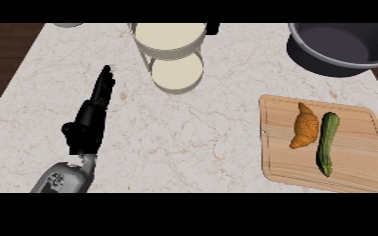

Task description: Pick the squash from the cutting board and place it in the tiered basket

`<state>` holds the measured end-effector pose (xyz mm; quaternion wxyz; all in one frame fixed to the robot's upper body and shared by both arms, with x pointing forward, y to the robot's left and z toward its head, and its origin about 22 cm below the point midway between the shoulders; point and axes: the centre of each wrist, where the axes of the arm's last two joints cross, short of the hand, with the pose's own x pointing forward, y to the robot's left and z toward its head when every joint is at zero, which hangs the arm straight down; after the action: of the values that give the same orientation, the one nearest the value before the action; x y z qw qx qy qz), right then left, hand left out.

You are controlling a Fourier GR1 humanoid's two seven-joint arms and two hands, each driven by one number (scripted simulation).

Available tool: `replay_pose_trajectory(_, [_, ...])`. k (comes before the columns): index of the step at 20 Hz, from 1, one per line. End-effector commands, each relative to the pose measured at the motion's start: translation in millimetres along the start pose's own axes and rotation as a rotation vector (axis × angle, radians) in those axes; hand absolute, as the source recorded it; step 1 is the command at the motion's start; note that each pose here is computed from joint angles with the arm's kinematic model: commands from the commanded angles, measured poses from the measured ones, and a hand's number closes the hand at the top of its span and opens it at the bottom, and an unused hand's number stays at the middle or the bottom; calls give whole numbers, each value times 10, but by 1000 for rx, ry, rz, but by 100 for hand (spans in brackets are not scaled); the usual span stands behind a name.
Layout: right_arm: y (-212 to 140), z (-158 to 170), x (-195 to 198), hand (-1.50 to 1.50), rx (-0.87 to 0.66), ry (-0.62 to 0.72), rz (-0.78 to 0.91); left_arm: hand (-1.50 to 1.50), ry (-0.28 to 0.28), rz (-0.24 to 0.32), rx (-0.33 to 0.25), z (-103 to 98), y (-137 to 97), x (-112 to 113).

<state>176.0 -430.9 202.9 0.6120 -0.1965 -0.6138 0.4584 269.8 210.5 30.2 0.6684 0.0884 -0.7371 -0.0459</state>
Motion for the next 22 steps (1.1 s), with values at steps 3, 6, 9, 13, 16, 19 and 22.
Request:
replay_pose_trajectory(3, [281, -97, 88, -150, 60, 31, 65, 0, -9, 6, -15, -199, -122, 35])
replay_pose_trajectory(6, [204, -129, 16, -150, 112, 74, 84, 0, 8, -3, -15, -97, -126, -204])
replay_pose_trajectory(9, [288, -91, -25, -150, 125, 156, 89, 0, -10, -12, -5, 100, 72, -65])
replay_pose_trajectory(13, [272, -244, 124, -150, 148, 170, 123, 0, 4, -2, 2, -33, -41, -52])
replay_pose_trajectory(16, [332, -119, -58, -150, 137, 208, 164, 0, -5, -5, -8, 43, -57, -125])
replay_pose_trajectory(19, [360, -196, -155, -150, 122, 211, 199, 0, -6, 3, 3, -18, -121, 170])
replay_pose_trajectory(22, [506, -124, 1, -150, 136, 224, 237, 0, 2, 1, 6, -52, -28, -102])
